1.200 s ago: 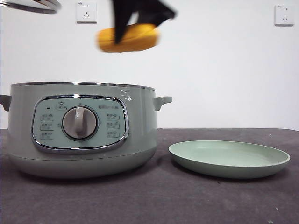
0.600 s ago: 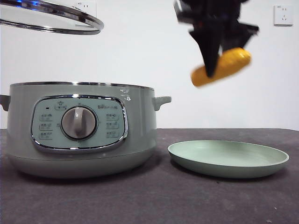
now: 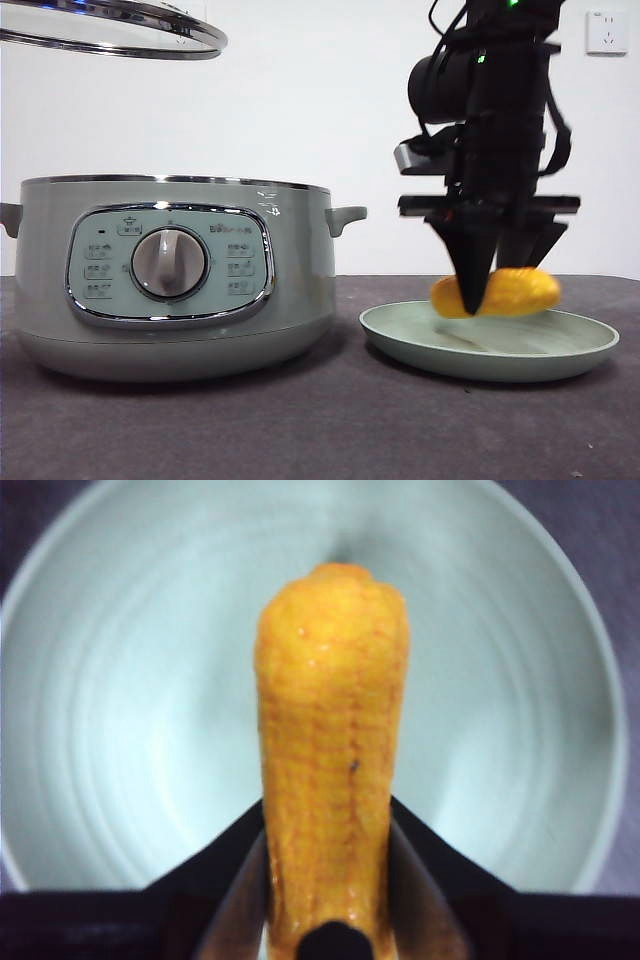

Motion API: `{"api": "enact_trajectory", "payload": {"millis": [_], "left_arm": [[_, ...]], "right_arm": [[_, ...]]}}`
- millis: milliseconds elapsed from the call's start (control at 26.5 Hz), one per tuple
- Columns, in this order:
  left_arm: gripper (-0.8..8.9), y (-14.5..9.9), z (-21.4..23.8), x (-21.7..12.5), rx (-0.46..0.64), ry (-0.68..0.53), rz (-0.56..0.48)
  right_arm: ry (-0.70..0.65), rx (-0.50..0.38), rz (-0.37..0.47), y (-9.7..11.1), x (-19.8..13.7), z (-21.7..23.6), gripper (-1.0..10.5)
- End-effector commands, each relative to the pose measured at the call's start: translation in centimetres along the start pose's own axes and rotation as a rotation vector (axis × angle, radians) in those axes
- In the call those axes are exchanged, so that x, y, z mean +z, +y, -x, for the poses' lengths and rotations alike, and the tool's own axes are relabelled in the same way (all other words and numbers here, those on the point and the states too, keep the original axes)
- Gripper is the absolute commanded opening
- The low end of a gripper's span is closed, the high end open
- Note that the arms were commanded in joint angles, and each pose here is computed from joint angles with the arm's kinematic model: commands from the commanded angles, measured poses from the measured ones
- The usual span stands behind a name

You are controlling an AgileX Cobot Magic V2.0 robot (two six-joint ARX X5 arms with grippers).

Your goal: Take the corn out from the steamer,put the corn on the plate,close the lid

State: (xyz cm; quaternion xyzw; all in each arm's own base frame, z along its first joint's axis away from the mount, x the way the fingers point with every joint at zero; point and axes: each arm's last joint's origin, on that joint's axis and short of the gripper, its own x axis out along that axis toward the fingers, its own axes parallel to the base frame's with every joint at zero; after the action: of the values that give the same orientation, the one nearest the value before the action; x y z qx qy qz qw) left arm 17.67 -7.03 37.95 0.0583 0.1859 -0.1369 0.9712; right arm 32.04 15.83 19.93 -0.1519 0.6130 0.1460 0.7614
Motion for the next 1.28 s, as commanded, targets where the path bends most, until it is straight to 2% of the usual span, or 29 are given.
{"api": "enact_trajectory", "payload": {"millis": [38, 189, 604, 830, 1283], "left_arm": [[-0.09, 0.1, 0.6, 0.9, 0.002, -0.075, 0.004], [-0.09, 0.1, 0.6, 0.9, 0.002, -0.077, 0.004], [-0.09, 0.0, 0.5, 0.9, -0.003, -0.077, 0.03], [-0.09, -0.2, -0.2, 0.9, -0.055, -0.065, 0.052], [-0.09, -2.0, -5.2, 0.1, -0.165, 0.041, 0.063]], "right_arm": [[0.0, 0.001, -0.01, 0.2, -0.4, -1.2, -0.2], [0.0, 0.003, -0.01, 0.2, -0.9, -2.0, 0.0], [0.01, 0.006, -0.009, 0.3, -1.1, -2.2, 3.5], [-0.041, 0.01, -0.009, 0.2, -1.3, -0.3, 3.5], [-0.306, 0.014, -0.033, -0.7, -4.3, 10.1, 3.5]]}}
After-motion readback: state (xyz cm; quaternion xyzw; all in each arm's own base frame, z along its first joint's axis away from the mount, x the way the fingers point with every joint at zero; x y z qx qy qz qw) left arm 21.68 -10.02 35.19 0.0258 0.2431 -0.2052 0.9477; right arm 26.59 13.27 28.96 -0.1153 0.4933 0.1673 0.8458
